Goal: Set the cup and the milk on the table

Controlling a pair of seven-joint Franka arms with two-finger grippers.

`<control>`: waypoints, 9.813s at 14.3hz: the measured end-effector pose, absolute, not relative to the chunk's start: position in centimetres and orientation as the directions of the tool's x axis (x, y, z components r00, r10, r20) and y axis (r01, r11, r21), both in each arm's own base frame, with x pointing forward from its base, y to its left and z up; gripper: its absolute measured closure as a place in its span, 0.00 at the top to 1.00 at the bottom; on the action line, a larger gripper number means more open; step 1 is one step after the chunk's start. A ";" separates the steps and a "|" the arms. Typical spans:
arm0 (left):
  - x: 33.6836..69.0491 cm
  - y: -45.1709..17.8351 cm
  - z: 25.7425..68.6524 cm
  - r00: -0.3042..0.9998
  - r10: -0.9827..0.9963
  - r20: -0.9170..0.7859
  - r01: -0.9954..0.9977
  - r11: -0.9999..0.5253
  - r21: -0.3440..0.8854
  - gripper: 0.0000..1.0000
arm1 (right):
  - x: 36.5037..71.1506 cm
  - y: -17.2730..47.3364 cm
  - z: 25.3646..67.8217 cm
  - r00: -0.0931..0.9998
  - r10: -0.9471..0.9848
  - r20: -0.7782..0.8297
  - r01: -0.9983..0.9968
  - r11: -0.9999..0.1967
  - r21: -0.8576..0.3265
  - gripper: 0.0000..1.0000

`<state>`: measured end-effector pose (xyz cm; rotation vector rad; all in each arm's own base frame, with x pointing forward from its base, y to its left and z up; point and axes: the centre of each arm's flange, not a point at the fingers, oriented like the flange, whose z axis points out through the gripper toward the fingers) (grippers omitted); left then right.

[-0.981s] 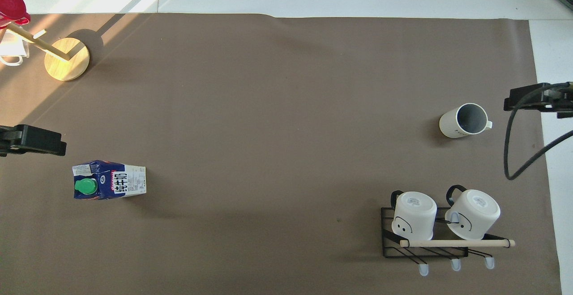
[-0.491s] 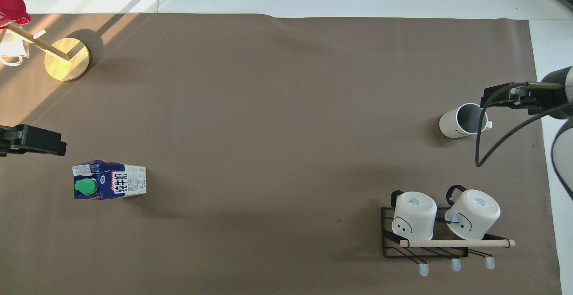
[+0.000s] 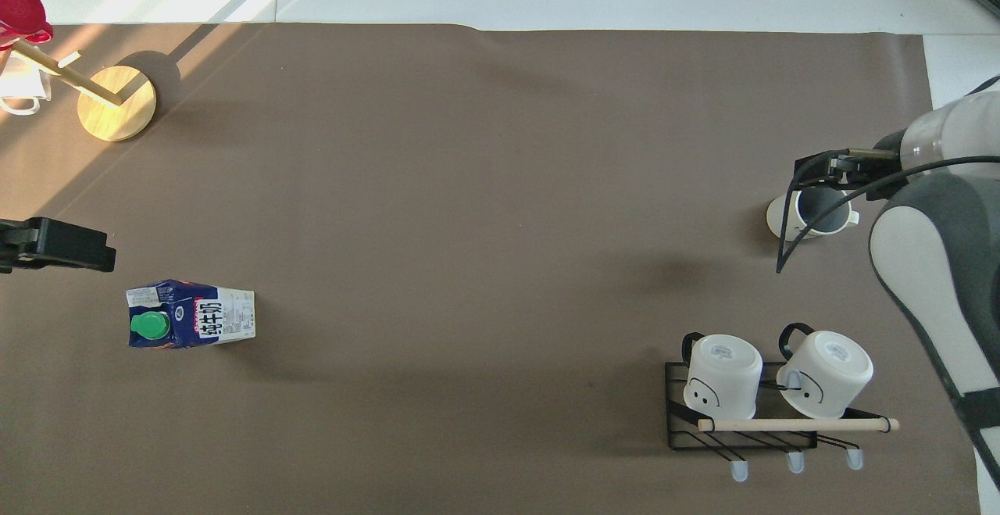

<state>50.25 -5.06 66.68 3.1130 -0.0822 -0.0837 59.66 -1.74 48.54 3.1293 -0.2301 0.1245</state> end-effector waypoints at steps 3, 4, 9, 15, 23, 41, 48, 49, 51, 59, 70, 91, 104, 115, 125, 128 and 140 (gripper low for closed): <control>50.3 -5.1 66.7 0.997 -0.053 -0.053 -0.052 -0.998 0.028 1.00 | 60.2 -1.8 45.5 0.991 -0.102 0.091 -0.102 -0.995 -0.002 1.00; 50.3 -5.1 66.7 0.997 -0.053 -0.053 -0.052 -0.998 0.028 1.00 | 60.5 -1.8 44.8 0.992 -0.091 0.090 -0.091 -0.996 -0.001 1.00; 50.3 -5.1 66.7 0.997 -0.053 -0.053 -0.052 -0.998 0.028 1.00 | 61.4 -2.5 40.2 0.997 -0.038 0.065 -0.039 -0.999 0.004 1.00; 50.3 -5.1 66.7 0.997 -0.054 -0.053 -0.052 -0.998 0.028 1.00 | 60.4 -3.2 37.2 0.998 -0.046 0.046 -0.046 -0.999 0.004 1.00; 50.3 -5.1 66.7 0.997 -0.054 -0.053 -0.053 -0.998 0.028 1.00 | 60.4 -4.0 33.9 0.998 -0.058 0.008 -0.058 -0.998 0.005 0.74; 47.8 -6.7 59.5 0.992 -0.084 -0.094 -0.082 -0.996 0.020 1.00 | 61.3 11.3 41.0 0.996 0.035 0.082 0.035 -0.999 0.003 0.04; 47.2 -3.0 51.2 0.994 -0.079 -0.076 -0.077 -0.997 0.029 1.00 | 58.9 25.0 41.7 0.992 0.065 0.107 0.067 -0.997 -0.023 0.04; 46.9 -2.8 50.3 0.994 -0.086 -0.072 -0.084 -0.996 0.030 1.00 | 58.1 28.4 41.2 0.993 0.051 0.102 0.054 -0.998 -0.029 0.04; 46.4 -2.5 49.0 0.994 -0.085 -0.069 -0.083 -0.996 0.030 1.00 | 56.0 35.2 39.6 0.996 0.021 0.090 0.025 -0.999 -0.035 0.04; 44.7 -2.4 45.5 0.995 -0.089 -0.045 -0.088 -0.996 0.026 0.97 | 50.7 45.3 35.4 0.999 -0.009 0.050 -0.008 -1.000 -0.021 0.05; 45.7 -2.6 47.9 0.995 -0.095 0.015 -0.096 -0.995 0.023 0.41 | 51.6 45.0 36.8 0.996 -0.028 0.089 -0.024 -0.998 -0.050 1.00; 45.9 -27.3 49.8 0.999 0.000 0.047 -0.003 -0.998 0.058 0.41 | 56.3 4.7 60.4 0.980 -0.196 0.048 -0.196 -0.981 0.008 1.00; 46.2 -30.0 45.4 1.000 0.019 0.000 0.019 -0.999 0.036 0.41 | 53.9 3.3 66.4 0.994 -0.110 0.021 -0.110 -0.994 0.016 1.00; 46.7 -29.8 48.2 1.000 0.028 0.007 0.028 -0.999 0.041 1.00 | 53.9 2.6 66.3 0.993 -0.121 0.014 -0.122 -0.992 0.017 1.00; 49.8 -16.7 62.8 0.999 -0.037 -0.026 -0.036 -0.999 0.025 1.00 | 54.2 3.0 66.5 0.994 -0.106 0.041 -0.107 -0.994 0.012 1.00; 50.5 -11.9 63.7 0.993 -0.105 -0.061 -0.104 -0.994 0.025 1.00 | 54.2 3.1 66.5 0.994 -0.104 0.041 -0.105 -0.994 0.012 1.00; 50.5 -5.5 65.0 0.992 -0.091 -0.085 -0.089 -0.996 0.026 1.00 | 54.2 3.1 66.5 0.994 -0.104 0.041 -0.105 -0.994 0.012 1.00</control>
